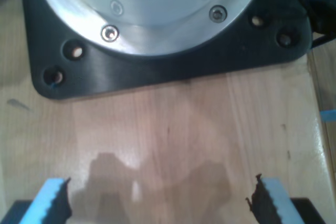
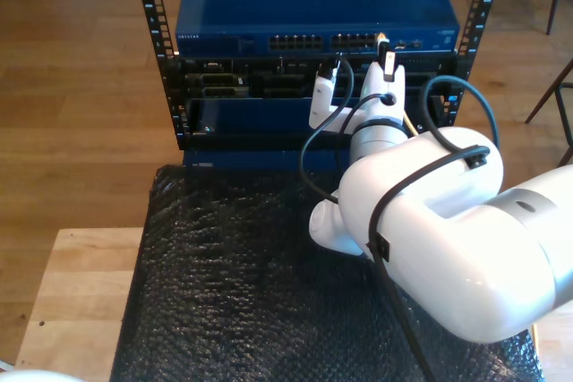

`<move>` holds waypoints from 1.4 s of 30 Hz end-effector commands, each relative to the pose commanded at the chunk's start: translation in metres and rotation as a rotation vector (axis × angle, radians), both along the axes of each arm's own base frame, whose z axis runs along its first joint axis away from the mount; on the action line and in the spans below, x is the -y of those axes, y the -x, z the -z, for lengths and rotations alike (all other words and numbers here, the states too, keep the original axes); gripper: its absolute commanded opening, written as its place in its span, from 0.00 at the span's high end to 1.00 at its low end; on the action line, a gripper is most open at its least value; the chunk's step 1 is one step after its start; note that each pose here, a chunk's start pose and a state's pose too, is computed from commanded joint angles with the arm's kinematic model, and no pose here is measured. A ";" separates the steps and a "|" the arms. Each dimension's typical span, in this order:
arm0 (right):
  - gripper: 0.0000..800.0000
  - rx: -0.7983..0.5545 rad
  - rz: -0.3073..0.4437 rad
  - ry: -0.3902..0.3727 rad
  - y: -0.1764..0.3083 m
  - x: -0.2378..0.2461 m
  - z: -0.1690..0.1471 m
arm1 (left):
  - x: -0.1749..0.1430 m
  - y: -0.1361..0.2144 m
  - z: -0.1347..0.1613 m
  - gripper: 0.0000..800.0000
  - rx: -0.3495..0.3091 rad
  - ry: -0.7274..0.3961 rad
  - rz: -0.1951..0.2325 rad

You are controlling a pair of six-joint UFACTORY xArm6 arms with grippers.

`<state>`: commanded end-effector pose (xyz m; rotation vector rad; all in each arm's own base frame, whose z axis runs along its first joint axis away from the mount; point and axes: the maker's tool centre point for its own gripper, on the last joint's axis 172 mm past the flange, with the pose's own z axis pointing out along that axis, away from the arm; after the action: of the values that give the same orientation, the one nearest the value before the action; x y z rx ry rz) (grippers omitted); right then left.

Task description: Grab the cable and plug it in

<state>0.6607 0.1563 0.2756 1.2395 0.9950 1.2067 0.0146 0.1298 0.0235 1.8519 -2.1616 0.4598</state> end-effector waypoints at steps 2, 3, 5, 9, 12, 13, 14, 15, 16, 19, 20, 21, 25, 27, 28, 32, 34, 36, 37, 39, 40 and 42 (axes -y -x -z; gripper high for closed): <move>0.66 0.005 -0.005 -0.002 0.001 -0.001 -0.005 | 0.000 0.000 0.000 0.00 0.000 0.000 0.000; 0.66 0.005 -0.006 -0.002 0.002 -0.001 -0.007 | 0.000 0.000 0.000 0.00 0.000 0.000 0.000; 0.65 -0.004 -0.011 0.003 0.007 -0.003 -0.008 | 0.000 0.000 0.000 0.00 -0.001 0.000 -0.001; 0.59 -0.048 -0.025 0.005 0.014 -0.001 -0.005 | 0.000 0.000 0.000 0.00 0.000 0.000 0.000; 0.56 -0.088 -0.034 0.005 0.019 0.000 0.000 | 0.000 0.000 0.000 0.00 -0.001 0.000 -0.001; 0.56 -0.095 -0.035 0.006 0.021 0.001 0.000 | 0.000 0.000 0.000 0.00 -0.001 0.000 -0.001; 0.55 -0.102 -0.036 0.008 0.023 0.002 0.001 | 0.000 0.000 0.000 0.00 0.000 -0.002 0.000; 0.54 -0.109 -0.037 0.008 0.024 0.003 0.002 | 0.000 0.000 0.000 0.00 0.000 0.000 0.000; 0.54 -0.114 -0.039 0.006 0.025 0.003 0.000 | 0.000 0.000 0.000 0.00 0.000 0.000 0.000; 0.51 -0.136 -0.048 0.000 0.030 0.005 -0.003 | 0.000 0.000 0.000 0.00 0.000 0.000 0.000; 0.50 -0.145 -0.051 -0.002 0.031 0.006 -0.004 | 0.000 0.000 0.000 0.00 0.000 0.000 0.000; 0.48 -0.151 -0.054 -0.005 0.033 0.006 -0.006 | 0.000 0.000 0.000 0.00 0.000 0.000 0.000; 0.46 -0.172 -0.066 -0.017 0.041 0.010 -0.016 | 0.000 0.000 0.000 0.00 -0.001 0.000 -0.001; 0.43 -0.198 -0.077 -0.026 0.045 0.010 -0.018 | 0.000 0.000 0.000 0.00 -0.001 0.000 -0.001; 0.39 -0.216 -0.087 -0.032 0.047 0.010 -0.019 | 0.000 0.000 0.000 0.00 0.000 0.000 0.000; 0.30 -0.285 -0.123 -0.053 0.053 0.006 -0.017 | 0.001 0.000 0.000 0.00 0.000 0.002 0.000; 0.26 -0.311 -0.135 -0.065 0.056 0.006 -0.019 | 0.000 0.000 0.000 0.00 0.000 0.000 0.000; 0.26 -0.331 -0.143 -0.073 0.060 0.009 -0.020 | 0.000 0.000 0.000 0.00 0.000 0.000 0.000; 0.26 -0.337 -0.147 -0.078 0.062 0.010 -0.023 | 0.000 0.000 0.000 0.00 0.000 0.000 0.000; 0.24 -0.351 -0.156 -0.089 0.064 0.012 -0.027 | 0.000 0.000 0.000 0.00 -0.001 0.000 -0.001; 0.24 -0.365 -0.161 -0.096 0.063 0.014 -0.029 | 0.000 0.000 0.000 0.00 -0.001 0.000 -0.001; 0.21 -0.397 -0.163 -0.107 0.063 0.024 -0.029 | 0.000 0.000 0.000 0.00 0.000 0.000 0.000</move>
<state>0.5974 0.1326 0.3044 1.5449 1.3569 1.1734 0.0146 0.1298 0.0235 1.8519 -2.1616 0.4598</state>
